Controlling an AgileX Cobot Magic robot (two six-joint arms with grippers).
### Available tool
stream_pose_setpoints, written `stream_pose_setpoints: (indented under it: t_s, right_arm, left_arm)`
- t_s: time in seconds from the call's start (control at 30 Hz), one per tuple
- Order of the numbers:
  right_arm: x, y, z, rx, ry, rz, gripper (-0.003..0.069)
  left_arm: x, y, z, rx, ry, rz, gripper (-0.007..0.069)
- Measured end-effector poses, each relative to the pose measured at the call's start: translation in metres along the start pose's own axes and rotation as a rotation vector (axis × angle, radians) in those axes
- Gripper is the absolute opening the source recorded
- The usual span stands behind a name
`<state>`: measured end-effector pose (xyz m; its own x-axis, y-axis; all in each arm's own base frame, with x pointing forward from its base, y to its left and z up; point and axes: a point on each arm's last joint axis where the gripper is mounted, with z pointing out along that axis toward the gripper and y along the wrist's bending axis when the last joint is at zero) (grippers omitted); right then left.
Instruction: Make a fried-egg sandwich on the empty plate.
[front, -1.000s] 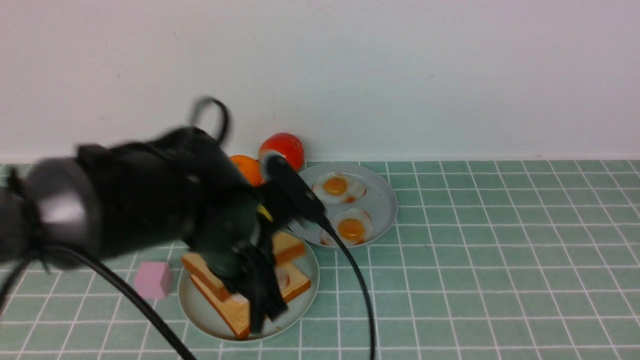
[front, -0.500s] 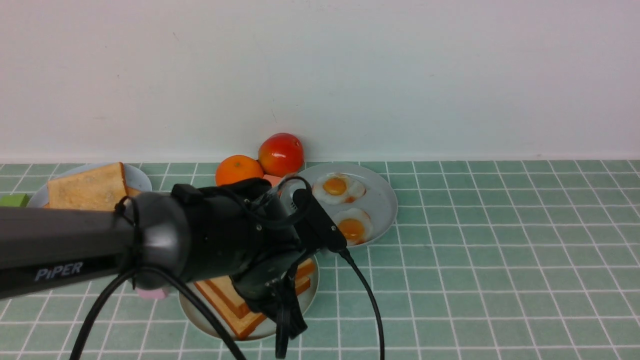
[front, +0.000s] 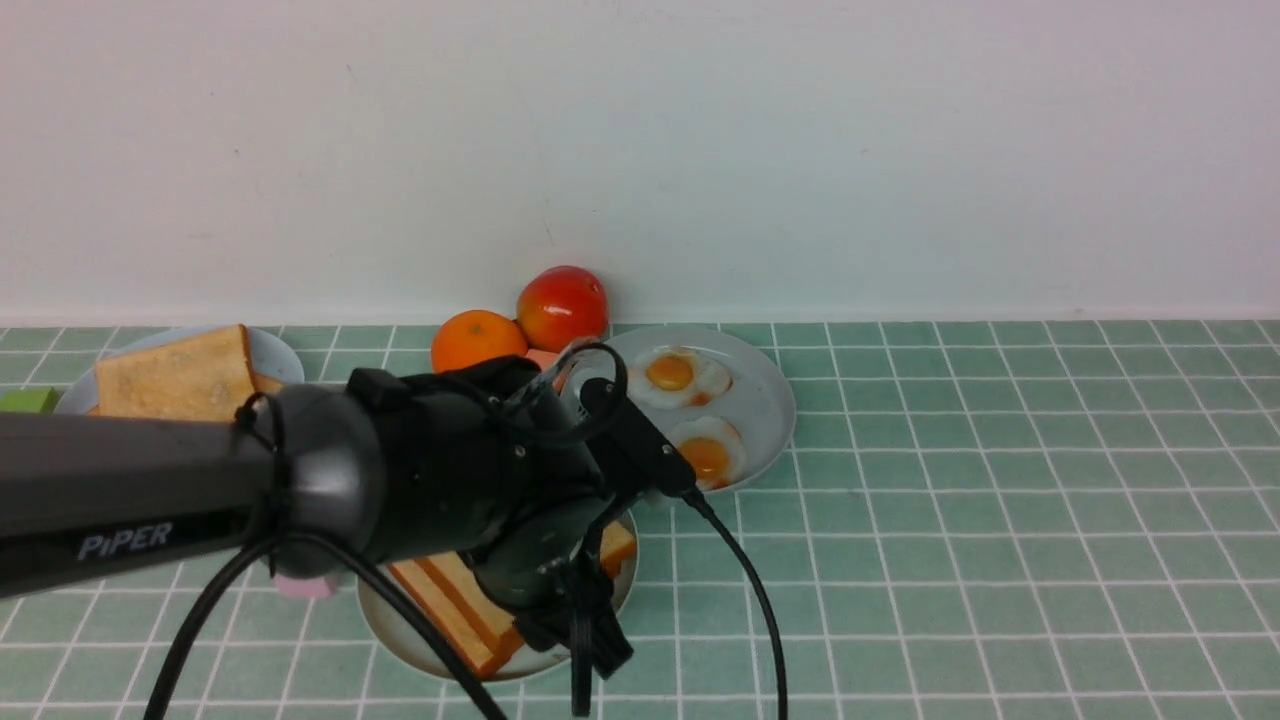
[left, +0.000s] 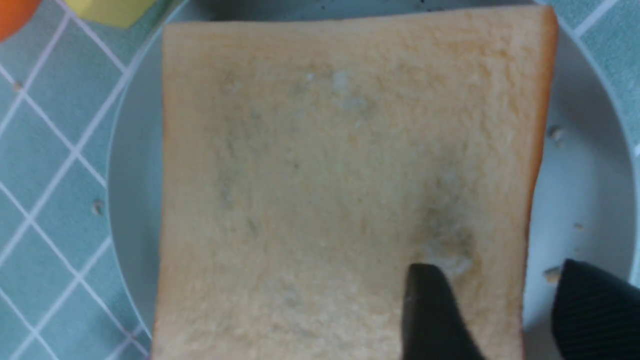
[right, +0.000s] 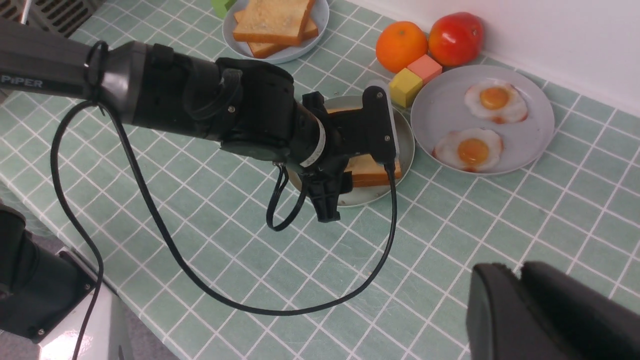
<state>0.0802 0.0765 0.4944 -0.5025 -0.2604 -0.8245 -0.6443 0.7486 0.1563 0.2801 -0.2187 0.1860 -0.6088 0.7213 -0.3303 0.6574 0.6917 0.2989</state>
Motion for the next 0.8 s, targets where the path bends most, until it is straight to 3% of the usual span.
stream_pose_setpoints:
  t_s: [0.1, 0.23, 0.3, 0.4, 0.53, 0.63, 0.67, 0.8]
  right_arm:
    - [0.000, 0.000, -0.001, 0.001, -0.004, -0.001, 0.0088]
    - [0.002, 0.000, -0.008, 0.010, -0.021, -0.007, 0.0091]
    - [0.005, 0.000, -0.014, 0.014, -0.040, -0.009, 0.0093]
    - [0.014, 0.001, -0.031, 0.016, -0.085, -0.014, 0.0095]
    - [0.040, -0.003, -0.044, 0.041, -0.103, 0.027, 0.0095]
    - [0.063, -0.009, -0.044, 0.081, -0.089, 0.082, 0.0095]
    - [0.080, -0.013, -0.042, 0.111, -0.075, 0.135, 0.0095]
    - [0.115, -0.022, -0.035, 0.159, -0.074, 0.246, 0.0095]
  left_arm:
    - [-0.001, 0.003, -0.012, 0.003, -0.006, -0.062, 0.0430]
    - [0.001, 0.012, -0.053, 0.035, -0.058, -0.166, 0.0433]
    - [0.005, 0.018, -0.093, 0.073, -0.157, -0.237, 0.0395]
    - [0.032, 0.026, -0.156, 0.152, -0.379, -0.340, 0.0271]
    - [0.094, 0.028, -0.215, 0.234, -0.706, -0.429, 0.0103]
    - [0.132, 0.022, -0.221, 0.271, -0.832, -0.464, 0.0020]
    - [0.164, 0.017, -0.222, 0.290, -0.953, -0.484, -0.0013]
    - [0.214, 0.007, -0.215, 0.303, -1.188, -0.501, -0.0013]
